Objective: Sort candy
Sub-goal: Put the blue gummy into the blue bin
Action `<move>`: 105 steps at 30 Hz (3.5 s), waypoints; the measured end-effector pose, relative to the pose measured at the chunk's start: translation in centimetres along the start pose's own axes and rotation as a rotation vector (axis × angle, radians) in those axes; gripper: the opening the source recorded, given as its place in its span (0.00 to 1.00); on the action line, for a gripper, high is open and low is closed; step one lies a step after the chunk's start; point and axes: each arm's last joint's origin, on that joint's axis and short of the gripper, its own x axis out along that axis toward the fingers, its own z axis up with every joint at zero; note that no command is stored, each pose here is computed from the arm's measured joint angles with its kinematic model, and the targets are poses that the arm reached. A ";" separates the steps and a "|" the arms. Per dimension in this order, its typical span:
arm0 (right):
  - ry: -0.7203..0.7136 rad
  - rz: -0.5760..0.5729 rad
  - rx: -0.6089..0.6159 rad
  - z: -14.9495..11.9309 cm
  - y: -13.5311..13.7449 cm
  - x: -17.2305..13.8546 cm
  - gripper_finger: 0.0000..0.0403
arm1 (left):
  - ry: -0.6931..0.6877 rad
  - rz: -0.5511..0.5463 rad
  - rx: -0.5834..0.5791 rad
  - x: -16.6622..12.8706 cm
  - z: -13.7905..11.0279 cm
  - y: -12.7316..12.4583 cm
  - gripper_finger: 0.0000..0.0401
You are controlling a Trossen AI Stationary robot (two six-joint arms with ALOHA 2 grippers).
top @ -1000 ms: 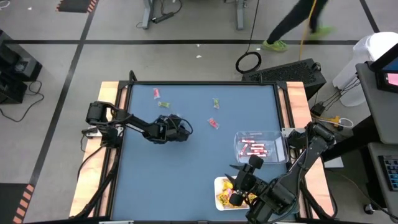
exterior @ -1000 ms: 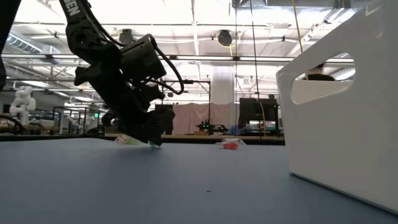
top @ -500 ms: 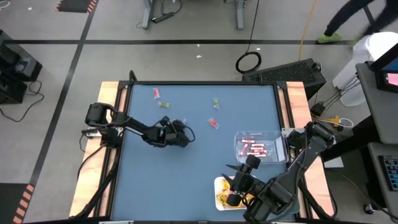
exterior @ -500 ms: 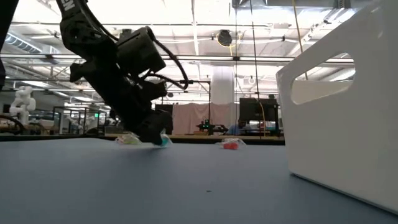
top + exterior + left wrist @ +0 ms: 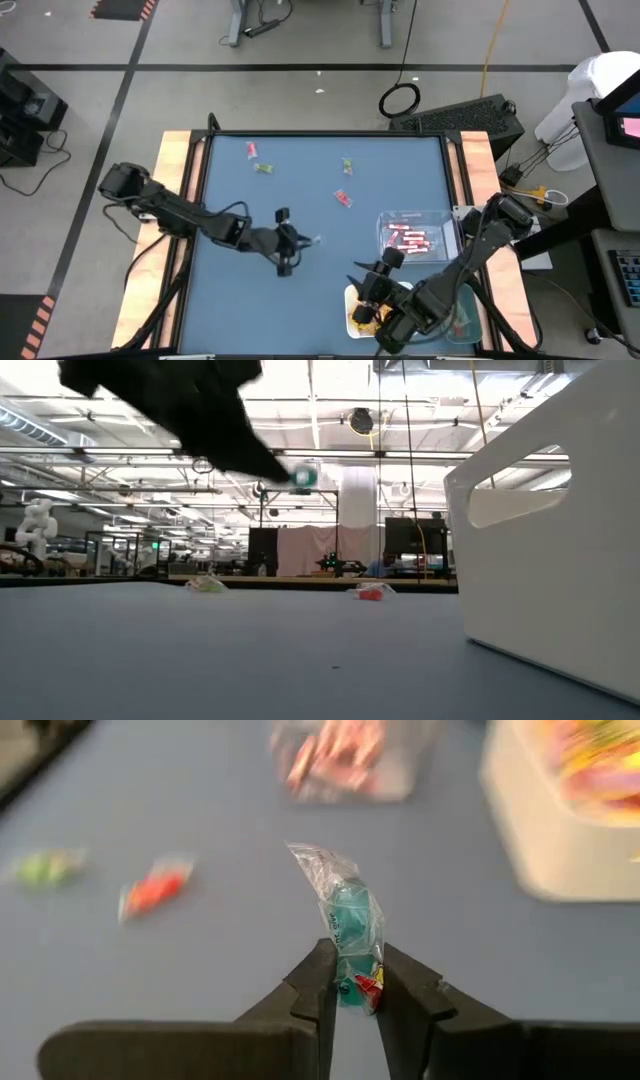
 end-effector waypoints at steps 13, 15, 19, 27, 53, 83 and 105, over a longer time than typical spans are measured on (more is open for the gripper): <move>0.038 0.125 0.090 0.9 0.1 5.8 0.58 | -0.198 -0.128 0.227 -3.2 1.8 -3.5 0.16; 0.034 0.141 0.086 0.9 0.0 6.4 0.62 | -0.200 -0.134 0.243 -3.3 1.7 -3.7 0.16; 0.030 0.132 0.082 1.1 -0.4 7.4 0.68 | -0.203 -0.148 0.253 -3.5 1.7 -4.2 0.16; 0.011 0.213 0.070 1.9 -0.1 7.7 0.68 | -0.212 -0.152 0.277 -3.6 1.7 -4.4 0.16; -0.036 0.230 0.078 2.9 -0.3 8.4 0.27 | -0.260 -0.160 0.301 -3.8 2.1 -4.5 0.16; 0.201 0.452 0.058 2.5 -1.4 6.8 0.08 | -0.282 -0.145 0.169 -4.0 2.5 -4.3 0.64; 1.091 0.398 0.127 -2.1 -7.0 -5.9 0.08 | 0.120 0.314 0.145 -1.5 -0.7 2.1 0.64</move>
